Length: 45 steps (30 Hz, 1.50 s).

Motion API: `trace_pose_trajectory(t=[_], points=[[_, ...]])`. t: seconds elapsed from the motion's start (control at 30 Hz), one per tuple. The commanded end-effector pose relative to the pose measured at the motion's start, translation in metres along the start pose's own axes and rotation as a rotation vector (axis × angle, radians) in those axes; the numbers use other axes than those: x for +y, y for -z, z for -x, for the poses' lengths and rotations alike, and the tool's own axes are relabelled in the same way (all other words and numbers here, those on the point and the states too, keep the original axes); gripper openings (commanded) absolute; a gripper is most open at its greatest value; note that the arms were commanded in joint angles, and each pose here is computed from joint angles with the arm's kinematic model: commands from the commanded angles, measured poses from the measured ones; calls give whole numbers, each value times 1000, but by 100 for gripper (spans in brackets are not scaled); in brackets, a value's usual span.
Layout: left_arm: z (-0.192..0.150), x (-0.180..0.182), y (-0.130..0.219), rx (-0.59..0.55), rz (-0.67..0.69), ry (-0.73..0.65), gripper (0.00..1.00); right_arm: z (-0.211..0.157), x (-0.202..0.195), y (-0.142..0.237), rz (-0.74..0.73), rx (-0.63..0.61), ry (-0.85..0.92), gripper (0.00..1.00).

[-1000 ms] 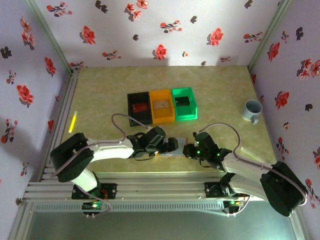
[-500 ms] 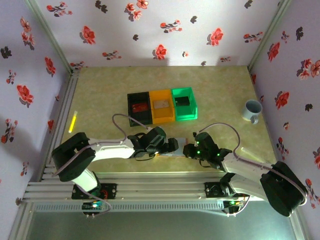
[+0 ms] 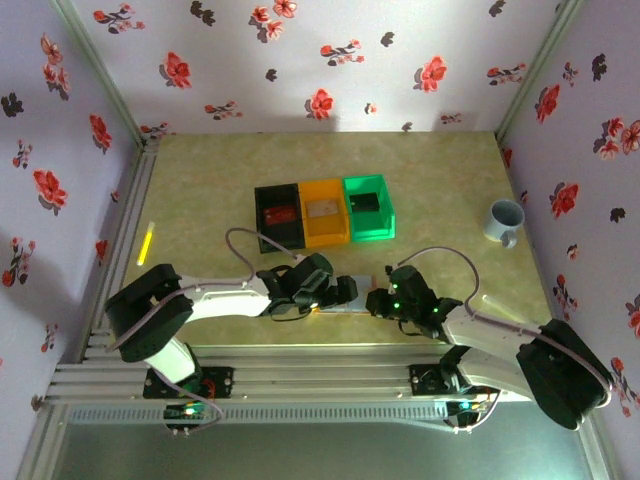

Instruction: Take the credit cards out of the card holder

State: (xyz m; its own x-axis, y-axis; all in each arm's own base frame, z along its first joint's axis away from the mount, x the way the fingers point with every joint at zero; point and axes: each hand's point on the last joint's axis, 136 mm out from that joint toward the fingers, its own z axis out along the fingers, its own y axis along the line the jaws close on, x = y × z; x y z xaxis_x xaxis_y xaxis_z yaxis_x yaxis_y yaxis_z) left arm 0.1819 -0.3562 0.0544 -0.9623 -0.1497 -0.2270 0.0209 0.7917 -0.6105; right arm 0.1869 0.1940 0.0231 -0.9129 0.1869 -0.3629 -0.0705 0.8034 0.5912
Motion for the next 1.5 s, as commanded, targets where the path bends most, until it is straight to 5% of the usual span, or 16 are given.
trace_pose_trajectory(t=[0.0, 1.47], points=[[1, -14, -1, 2, -31, 3, 100, -3, -4, -2, -10, -6, -11, 10], [11, -16, 6, -27, 29, -42, 100, -4, -4, -1, -20, 0, -2, 9]])
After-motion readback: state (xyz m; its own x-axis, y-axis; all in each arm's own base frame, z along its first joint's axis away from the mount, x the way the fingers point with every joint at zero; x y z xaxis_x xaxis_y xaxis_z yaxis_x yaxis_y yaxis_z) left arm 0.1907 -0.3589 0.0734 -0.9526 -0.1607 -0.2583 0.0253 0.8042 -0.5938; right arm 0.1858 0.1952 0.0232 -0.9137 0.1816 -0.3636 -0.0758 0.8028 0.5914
